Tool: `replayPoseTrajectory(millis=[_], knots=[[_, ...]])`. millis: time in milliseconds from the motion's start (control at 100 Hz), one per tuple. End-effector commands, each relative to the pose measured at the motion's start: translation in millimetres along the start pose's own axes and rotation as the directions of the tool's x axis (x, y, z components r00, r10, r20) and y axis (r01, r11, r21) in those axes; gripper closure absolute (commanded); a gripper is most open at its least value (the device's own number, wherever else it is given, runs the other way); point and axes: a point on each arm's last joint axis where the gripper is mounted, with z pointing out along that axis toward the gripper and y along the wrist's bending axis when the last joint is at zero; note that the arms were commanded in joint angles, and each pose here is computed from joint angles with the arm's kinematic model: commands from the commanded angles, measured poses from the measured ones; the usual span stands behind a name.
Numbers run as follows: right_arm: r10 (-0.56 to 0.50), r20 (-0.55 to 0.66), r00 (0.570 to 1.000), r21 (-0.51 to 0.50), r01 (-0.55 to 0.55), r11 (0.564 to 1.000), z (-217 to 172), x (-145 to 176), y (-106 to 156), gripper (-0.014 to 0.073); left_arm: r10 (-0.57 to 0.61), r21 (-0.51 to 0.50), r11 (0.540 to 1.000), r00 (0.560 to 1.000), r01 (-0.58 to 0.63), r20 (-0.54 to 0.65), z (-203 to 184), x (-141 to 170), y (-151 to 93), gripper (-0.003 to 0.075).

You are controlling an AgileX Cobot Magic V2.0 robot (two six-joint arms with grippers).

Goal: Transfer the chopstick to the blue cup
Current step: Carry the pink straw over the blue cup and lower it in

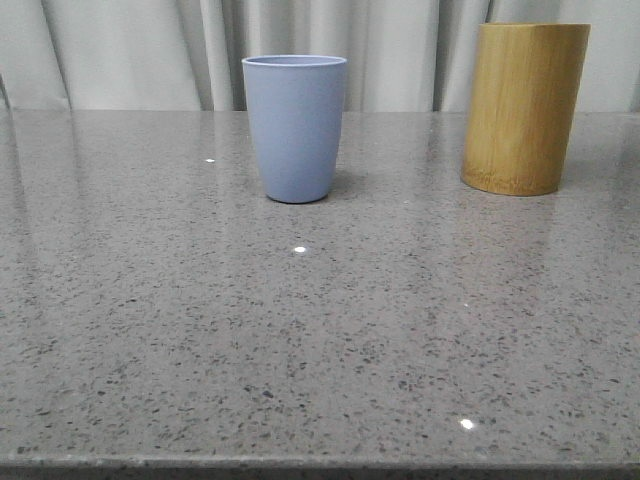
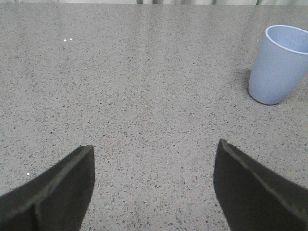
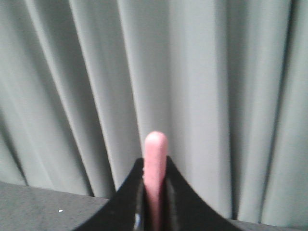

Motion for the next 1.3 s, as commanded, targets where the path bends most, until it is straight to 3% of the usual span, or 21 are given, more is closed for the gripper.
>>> replayPoseTrajectory(millis=[0,220,410,950,1090,1290], knots=[[-0.001,0.141,0.990,-0.074,0.012,0.997,-15.4,-28.9,23.5,0.0664,-0.007,0.003,1.000,0.995,0.007,0.098,-3.7,-14.7,-1.3,0.0218],[0.035,0.162,0.986,-0.221,0.001,0.975,-6.8,-12.4,72.2,0.0664,-0.007,0.003,1.000,0.995,0.007,0.098,-3.7,-14.7,-1.3,0.0218],[0.043,0.130,0.991,-0.277,-0.005,0.961,10.3,13.5,95.8,0.0664,-0.007,0.003,1.000,0.995,0.007,0.098,-3.7,-14.7,-1.3,0.0218],[-0.024,-0.121,0.992,-0.273,-0.010,0.962,48.8,86.3,109.0,0.0656,-0.007,0.003,1.000,0.995,0.007,0.098,-3.7,-14.7,-1.3,0.0218],[-0.036,-0.169,0.985,-0.268,-0.010,0.963,49.8,92.9,108.5,0.0569,-0.007,0.003,1.000,0.995,0.007,0.098,-3.7,-14.7,-1.3,0.0218],[-0.013,-0.186,0.982,-0.262,-0.037,0.964,49.7,93.9,108.5,0.0341,-0.007,0.003,1.000,0.995,0.007,0.098,-3.7,-14.7,-1.3,0.0218]])
